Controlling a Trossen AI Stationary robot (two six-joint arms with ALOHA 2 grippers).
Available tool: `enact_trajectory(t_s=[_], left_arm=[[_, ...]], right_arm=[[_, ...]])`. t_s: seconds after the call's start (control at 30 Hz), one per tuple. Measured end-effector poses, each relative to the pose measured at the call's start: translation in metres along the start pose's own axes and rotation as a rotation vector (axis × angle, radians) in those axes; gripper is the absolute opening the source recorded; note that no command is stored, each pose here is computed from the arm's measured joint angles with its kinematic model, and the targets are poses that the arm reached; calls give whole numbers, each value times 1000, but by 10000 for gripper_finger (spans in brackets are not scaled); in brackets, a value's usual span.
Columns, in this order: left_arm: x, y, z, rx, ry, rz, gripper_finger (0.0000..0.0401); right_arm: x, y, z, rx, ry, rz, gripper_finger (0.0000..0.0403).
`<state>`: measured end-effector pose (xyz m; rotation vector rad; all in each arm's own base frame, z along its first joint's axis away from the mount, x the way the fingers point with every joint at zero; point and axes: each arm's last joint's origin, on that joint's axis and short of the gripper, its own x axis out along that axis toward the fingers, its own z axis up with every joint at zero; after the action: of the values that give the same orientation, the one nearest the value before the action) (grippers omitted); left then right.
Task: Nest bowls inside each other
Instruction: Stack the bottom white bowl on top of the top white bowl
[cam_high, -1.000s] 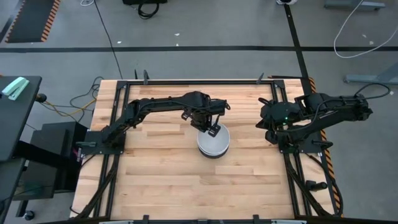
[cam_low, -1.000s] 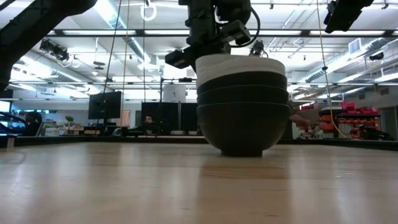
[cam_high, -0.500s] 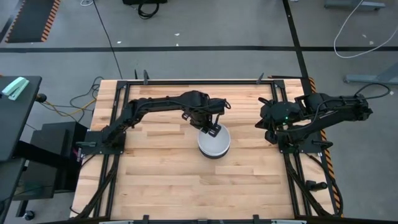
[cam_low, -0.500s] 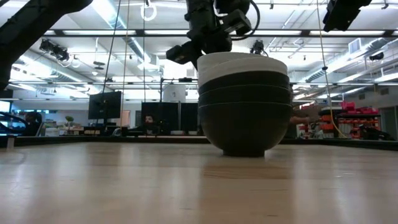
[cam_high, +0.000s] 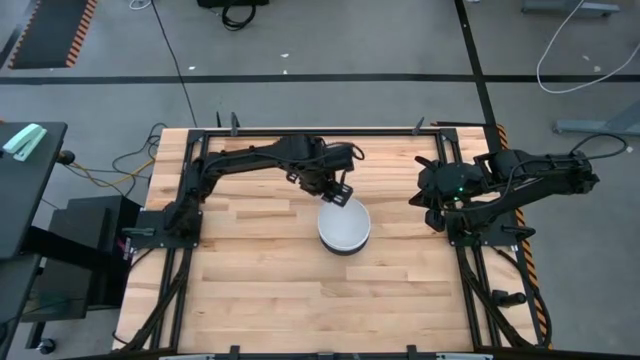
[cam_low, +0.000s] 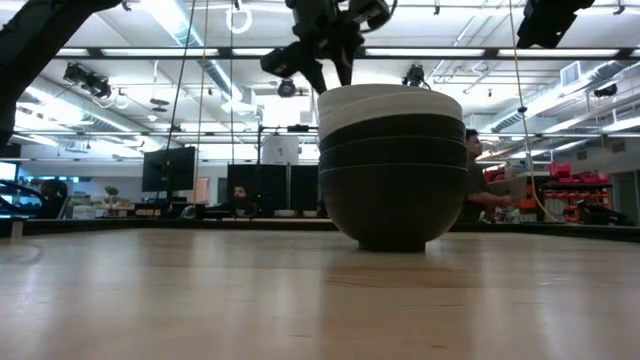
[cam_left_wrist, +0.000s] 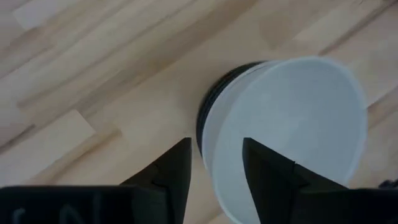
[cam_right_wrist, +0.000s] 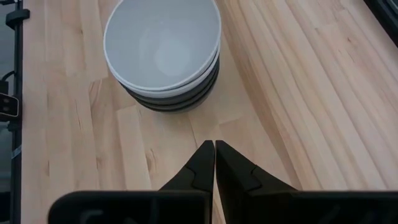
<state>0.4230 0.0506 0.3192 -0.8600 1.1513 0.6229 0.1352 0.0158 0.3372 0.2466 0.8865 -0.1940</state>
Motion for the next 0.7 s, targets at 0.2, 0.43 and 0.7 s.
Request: enact_trajectory(t_s=[0.2, 0.43, 0.7], left_arm=[[-9, -12, -11, 36, -25, -60, 114], [-3, -20, -23, 48, -3, -42, 15], [1, -21, -23, 17, -16, -17, 17]], right_arm=[[0, 0, 0, 0, -1, 1, 23], [0, 0, 0, -18, -1, 1, 23], [0, 0, 0, -17, -2, 1, 22]])
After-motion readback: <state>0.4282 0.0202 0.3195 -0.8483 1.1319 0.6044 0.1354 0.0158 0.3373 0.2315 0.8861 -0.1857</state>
